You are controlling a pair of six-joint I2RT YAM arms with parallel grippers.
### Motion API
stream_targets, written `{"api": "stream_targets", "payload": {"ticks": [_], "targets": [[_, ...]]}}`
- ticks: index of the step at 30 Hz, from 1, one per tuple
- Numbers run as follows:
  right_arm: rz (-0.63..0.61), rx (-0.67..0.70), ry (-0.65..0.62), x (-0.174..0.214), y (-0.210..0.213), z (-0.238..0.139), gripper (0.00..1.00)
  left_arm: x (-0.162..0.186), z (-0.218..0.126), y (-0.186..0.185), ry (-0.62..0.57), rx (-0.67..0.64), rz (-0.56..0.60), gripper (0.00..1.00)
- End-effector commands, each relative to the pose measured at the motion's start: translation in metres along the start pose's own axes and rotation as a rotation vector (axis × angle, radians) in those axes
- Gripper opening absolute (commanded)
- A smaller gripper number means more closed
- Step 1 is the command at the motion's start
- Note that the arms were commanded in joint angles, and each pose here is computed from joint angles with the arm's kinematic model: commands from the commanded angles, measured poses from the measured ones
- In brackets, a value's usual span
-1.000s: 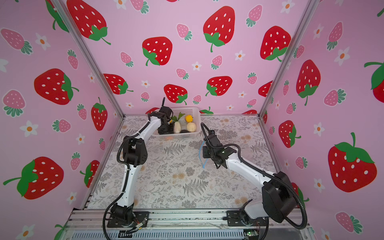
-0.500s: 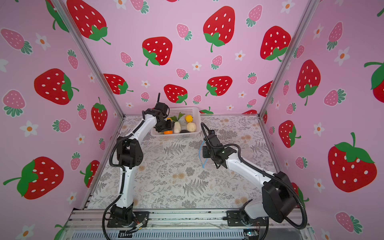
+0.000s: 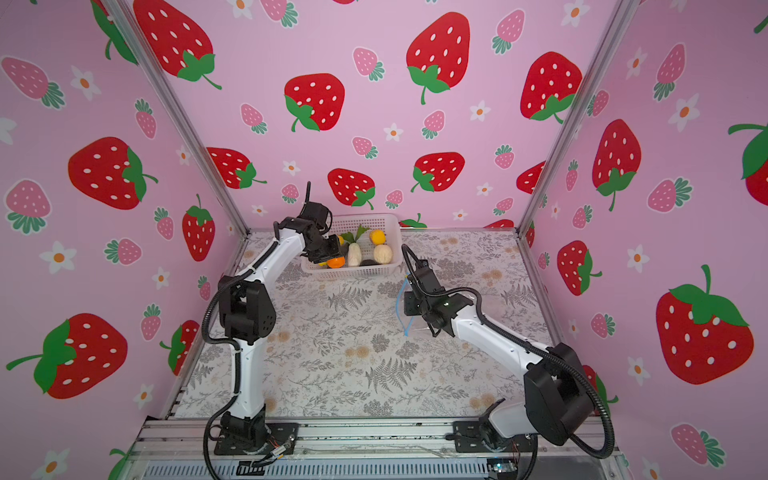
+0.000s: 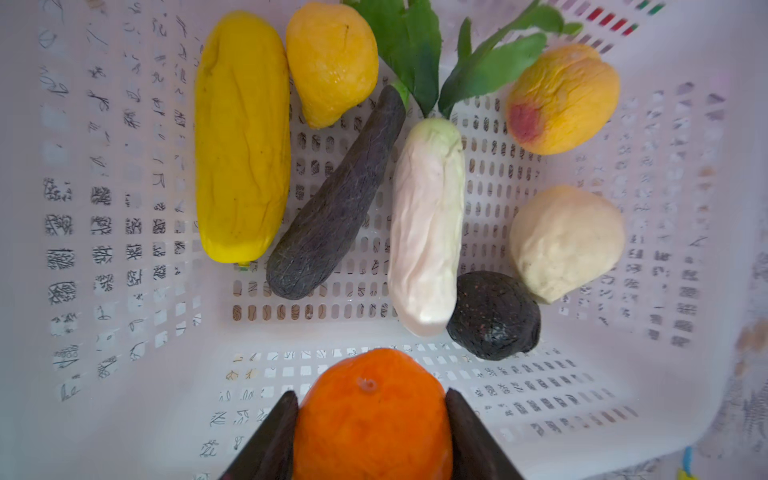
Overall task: Place the food in the zip-top bag and seal the zipper
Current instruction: 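Lower the left gripper into the basket and grasp the orange, then lift the orange with the left gripper and carry it toward the bag opening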
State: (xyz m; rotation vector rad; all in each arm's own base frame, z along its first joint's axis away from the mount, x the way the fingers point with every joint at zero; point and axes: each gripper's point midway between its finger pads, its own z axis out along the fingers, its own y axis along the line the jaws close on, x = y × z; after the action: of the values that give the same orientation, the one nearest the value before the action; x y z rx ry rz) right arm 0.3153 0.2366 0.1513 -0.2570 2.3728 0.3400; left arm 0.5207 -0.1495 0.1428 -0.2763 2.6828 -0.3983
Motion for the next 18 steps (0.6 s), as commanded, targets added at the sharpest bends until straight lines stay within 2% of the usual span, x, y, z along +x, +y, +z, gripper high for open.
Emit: {"api": "stream_targets", "payload": {"ticks": [1, 8, 11, 18], "targets": [[0.030, -0.033, -0.051, -0.020, 0.007, -0.008, 0.00, -0.014, -0.025, -0.010, -0.054, 0.101, -0.064, 0.41], [0.044, -0.039, -0.065, -0.025, 0.008, -0.013, 0.00, -0.015, -0.068, -0.039, -0.083, 0.275, -0.111, 0.40], [0.053, -0.044, -0.066, -0.026, 0.009, -0.013, 0.00, 0.003, -0.079, -0.057, -0.065, 0.344, -0.121, 0.38], [0.086, -0.081, -0.084, -0.030, 0.014, -0.018, 0.00, 0.059, -0.073, -0.112, 0.033, 0.530, -0.184, 0.35]]}}
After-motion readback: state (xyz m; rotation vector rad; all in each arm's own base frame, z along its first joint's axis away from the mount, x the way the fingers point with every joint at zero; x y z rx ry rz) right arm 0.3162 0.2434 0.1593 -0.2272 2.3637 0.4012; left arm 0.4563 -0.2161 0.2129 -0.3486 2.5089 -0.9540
